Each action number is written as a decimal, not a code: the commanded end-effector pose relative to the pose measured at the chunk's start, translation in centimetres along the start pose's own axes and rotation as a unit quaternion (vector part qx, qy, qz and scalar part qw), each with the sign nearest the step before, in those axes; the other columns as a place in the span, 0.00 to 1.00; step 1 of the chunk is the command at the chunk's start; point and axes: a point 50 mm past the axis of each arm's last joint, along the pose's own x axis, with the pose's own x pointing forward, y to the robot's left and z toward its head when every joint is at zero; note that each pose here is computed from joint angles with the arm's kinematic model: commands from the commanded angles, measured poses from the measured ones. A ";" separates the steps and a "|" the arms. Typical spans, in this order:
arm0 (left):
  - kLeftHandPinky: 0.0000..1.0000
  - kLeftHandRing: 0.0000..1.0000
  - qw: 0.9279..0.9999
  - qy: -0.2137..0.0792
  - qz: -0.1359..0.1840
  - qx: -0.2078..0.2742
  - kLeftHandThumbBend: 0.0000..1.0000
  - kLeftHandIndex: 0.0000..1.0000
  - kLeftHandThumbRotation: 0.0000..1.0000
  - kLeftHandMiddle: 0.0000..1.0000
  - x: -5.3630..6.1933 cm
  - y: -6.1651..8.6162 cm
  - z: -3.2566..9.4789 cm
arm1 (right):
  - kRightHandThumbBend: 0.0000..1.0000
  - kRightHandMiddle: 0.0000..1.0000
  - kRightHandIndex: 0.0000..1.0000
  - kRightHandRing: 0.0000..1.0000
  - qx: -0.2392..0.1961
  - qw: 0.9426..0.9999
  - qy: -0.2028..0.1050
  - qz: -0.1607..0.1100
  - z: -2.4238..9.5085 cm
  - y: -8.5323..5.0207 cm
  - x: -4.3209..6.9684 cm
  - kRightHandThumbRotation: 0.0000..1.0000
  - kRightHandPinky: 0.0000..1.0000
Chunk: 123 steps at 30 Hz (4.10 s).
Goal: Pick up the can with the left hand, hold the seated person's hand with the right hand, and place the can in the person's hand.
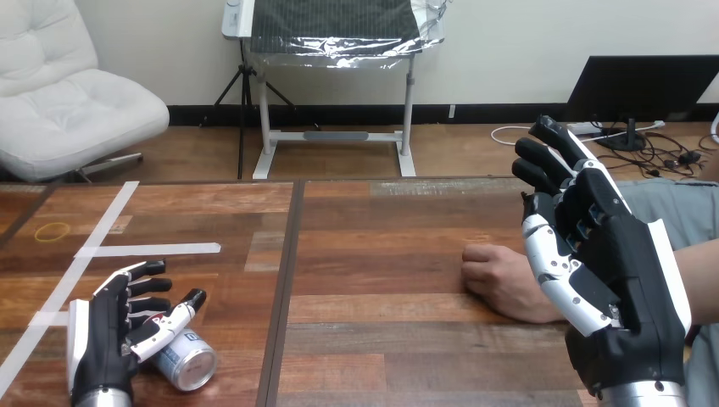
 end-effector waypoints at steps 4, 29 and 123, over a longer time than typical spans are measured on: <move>0.54 0.61 0.998 -0.059 -0.014 0.009 0.66 0.70 0.16 0.66 1.7 0.2 2.4 | 0.00 0.87 0.87 0.88 0.009 0.999 -0.053 -0.002 1.7 0.2 0.9 0.00 0.98; 0.58 0.63 0.996 -0.074 -0.014 0.041 0.72 0.69 0.30 0.66 2.3 2.9 2.7 | 0.00 0.85 0.86 0.86 0.014 0.999 -0.052 0.001 1.6 0.3 1.1 0.00 0.96; 0.56 0.63 0.996 -0.068 -0.044 -0.035 0.63 0.71 0.11 0.68 0.1 -0.9 1.9 | 0.00 0.83 0.83 0.83 0.005 0.998 -0.056 -0.003 2.0 -0.2 1.1 0.00 0.87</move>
